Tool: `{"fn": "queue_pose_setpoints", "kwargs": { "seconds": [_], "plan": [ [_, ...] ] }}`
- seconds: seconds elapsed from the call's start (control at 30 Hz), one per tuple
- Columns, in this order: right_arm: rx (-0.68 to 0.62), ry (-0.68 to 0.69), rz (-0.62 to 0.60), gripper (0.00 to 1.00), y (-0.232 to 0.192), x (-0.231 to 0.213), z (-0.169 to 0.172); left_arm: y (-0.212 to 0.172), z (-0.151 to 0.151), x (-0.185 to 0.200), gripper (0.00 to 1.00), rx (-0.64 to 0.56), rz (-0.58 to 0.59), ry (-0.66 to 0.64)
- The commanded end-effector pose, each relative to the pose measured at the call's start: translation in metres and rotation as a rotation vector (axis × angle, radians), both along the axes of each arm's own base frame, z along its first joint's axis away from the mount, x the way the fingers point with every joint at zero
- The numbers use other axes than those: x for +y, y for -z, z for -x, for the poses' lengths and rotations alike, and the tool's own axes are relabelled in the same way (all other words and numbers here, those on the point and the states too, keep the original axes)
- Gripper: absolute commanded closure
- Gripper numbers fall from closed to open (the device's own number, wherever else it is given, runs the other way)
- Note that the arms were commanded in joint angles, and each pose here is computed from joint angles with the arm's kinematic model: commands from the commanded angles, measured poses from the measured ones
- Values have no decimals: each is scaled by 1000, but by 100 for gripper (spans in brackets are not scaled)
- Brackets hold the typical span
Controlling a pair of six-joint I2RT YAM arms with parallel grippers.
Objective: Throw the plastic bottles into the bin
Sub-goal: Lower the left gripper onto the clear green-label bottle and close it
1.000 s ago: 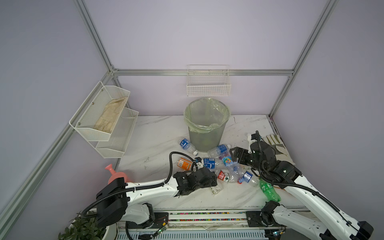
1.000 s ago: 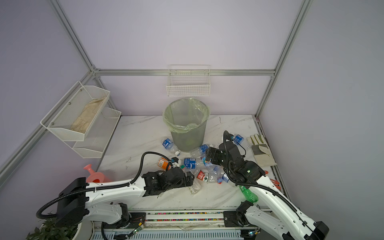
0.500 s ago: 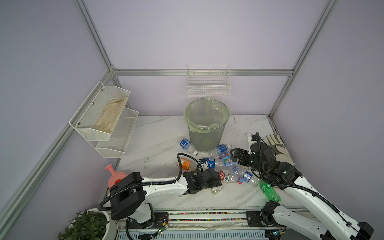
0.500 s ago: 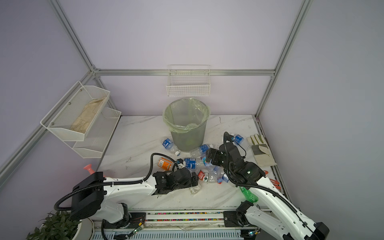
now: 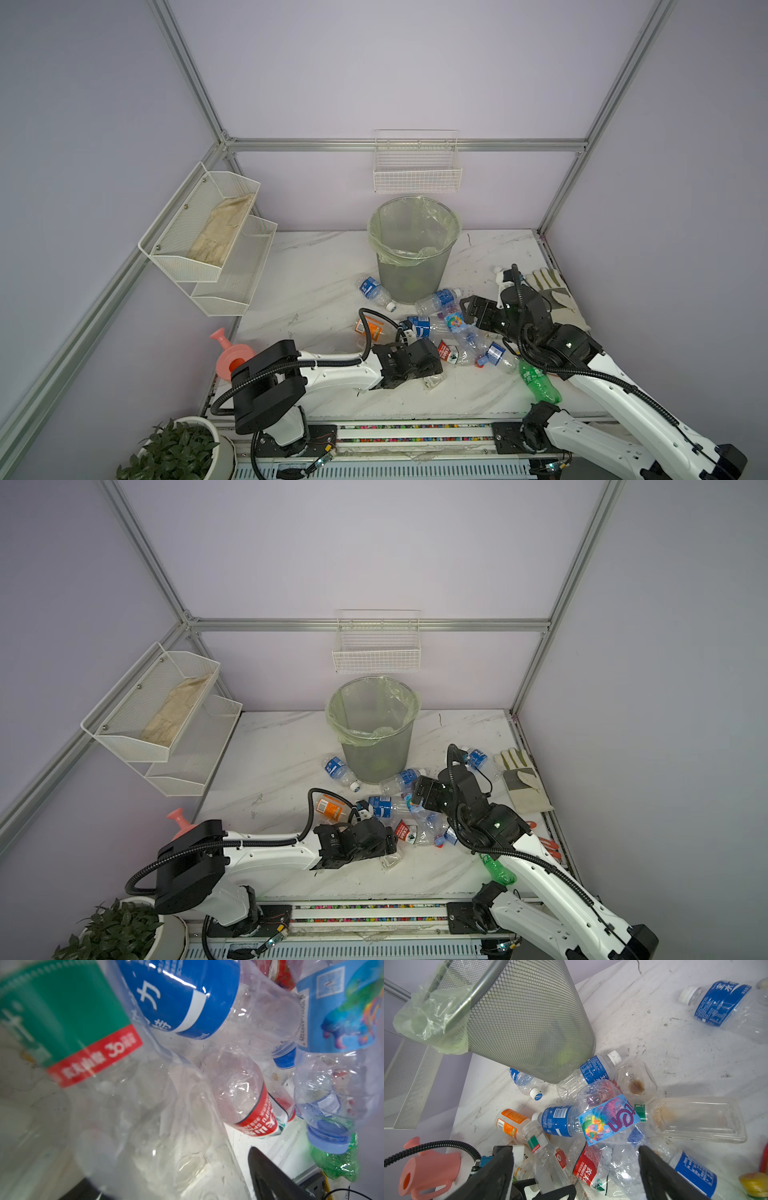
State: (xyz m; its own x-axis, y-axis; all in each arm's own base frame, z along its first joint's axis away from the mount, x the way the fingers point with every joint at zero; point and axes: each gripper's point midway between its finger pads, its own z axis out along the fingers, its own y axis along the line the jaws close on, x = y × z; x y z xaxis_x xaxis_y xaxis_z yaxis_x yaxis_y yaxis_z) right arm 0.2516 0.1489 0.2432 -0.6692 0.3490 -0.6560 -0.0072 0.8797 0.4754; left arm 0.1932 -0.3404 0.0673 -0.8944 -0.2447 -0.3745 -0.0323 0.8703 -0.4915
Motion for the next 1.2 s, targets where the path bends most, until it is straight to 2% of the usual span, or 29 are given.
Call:
{"fn": "queue_pose_setpoints", "kwargs": {
  "seconds": [0.0,0.13,0.4,0.77,1.17],
  "plan": [
    [-16,15,7,5,0,-4,0,-32,-14,-24,16,-48,98,-30],
    [-18,23,10,4,0,-7,1,-34,-14,-26,24,-49,101,-28],
    [-19,22,-5,4,0,-7,4,-40,-16,-22,46,-68,89,-33],
    [-25,25,-18,4,-2,-9,7,-60,-17,-17,51,-108,83,-40],
    [-22,27,-16,4,1,-11,9,-92,-14,-18,51,-170,83,-30]
  ]
}}
